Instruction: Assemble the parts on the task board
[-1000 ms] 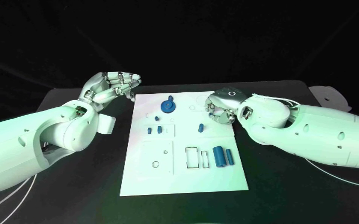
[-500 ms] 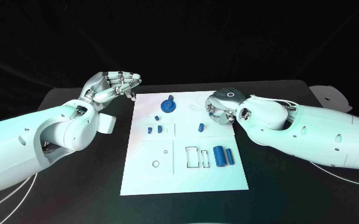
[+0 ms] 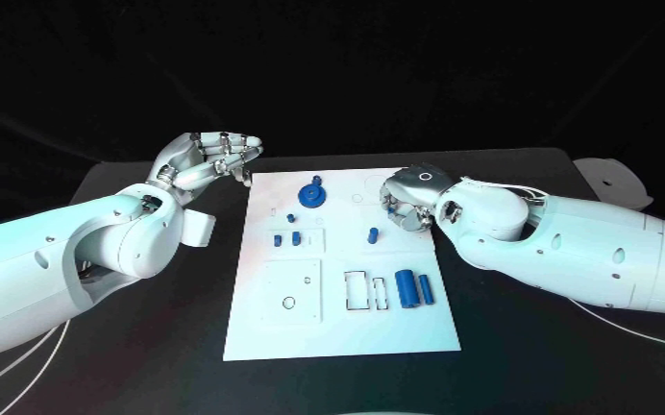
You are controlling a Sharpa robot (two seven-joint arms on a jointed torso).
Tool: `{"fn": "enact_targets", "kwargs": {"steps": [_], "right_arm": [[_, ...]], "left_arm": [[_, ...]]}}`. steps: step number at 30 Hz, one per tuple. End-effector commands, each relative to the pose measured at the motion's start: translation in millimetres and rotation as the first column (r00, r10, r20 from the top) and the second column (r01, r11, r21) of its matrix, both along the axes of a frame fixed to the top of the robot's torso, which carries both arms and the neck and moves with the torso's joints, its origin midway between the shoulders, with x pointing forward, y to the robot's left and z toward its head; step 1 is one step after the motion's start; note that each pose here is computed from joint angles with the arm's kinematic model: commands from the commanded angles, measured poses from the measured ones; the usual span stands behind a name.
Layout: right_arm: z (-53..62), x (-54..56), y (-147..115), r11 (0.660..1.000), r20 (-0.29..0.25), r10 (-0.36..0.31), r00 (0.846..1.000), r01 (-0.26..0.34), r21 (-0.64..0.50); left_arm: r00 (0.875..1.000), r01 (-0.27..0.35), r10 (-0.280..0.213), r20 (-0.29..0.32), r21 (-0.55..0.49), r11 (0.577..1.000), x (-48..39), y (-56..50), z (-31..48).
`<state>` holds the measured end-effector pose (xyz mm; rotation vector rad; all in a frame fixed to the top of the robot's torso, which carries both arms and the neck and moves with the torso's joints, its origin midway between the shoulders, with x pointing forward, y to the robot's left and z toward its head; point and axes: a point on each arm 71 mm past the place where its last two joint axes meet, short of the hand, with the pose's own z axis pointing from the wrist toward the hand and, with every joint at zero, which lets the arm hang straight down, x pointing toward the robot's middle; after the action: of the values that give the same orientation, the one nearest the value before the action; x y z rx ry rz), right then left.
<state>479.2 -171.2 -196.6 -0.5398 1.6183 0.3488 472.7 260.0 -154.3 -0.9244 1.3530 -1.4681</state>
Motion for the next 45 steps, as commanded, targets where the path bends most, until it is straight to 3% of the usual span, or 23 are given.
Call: {"fn": "enact_targets", "kwargs": {"steps": [1,15,33,45], "right_arm": [[-5.9,-0.7,0,1.000,-0.026,0.000,1.000,0.000,-0.014],[-9.7,1.5,-1,1.000,-0.029,-0.010,1.000,0.010,-0.015],[3.8,-6.1,-2,0.995,0.059,0.006,0.998,-0.012,0.102],[12.7,-12.7,-3,0.987,0.080,0.014,0.997,-0.027,0.161]], "left_arm": [[1.000,0.005,-0.005,-0.004,-0.008,1.000,-0.6,-1.5,0.5],[1.000,0.003,-0.003,-0.012,-0.009,1.000,-0.5,-1.4,0.1],[1.000,-0.004,0.004,-0.016,-0.010,1.000,0.8,0.5,-0.6],[1.000,-0.005,0.004,-0.016,-0.011,1.000,1.1,0.9,-0.8]]}}
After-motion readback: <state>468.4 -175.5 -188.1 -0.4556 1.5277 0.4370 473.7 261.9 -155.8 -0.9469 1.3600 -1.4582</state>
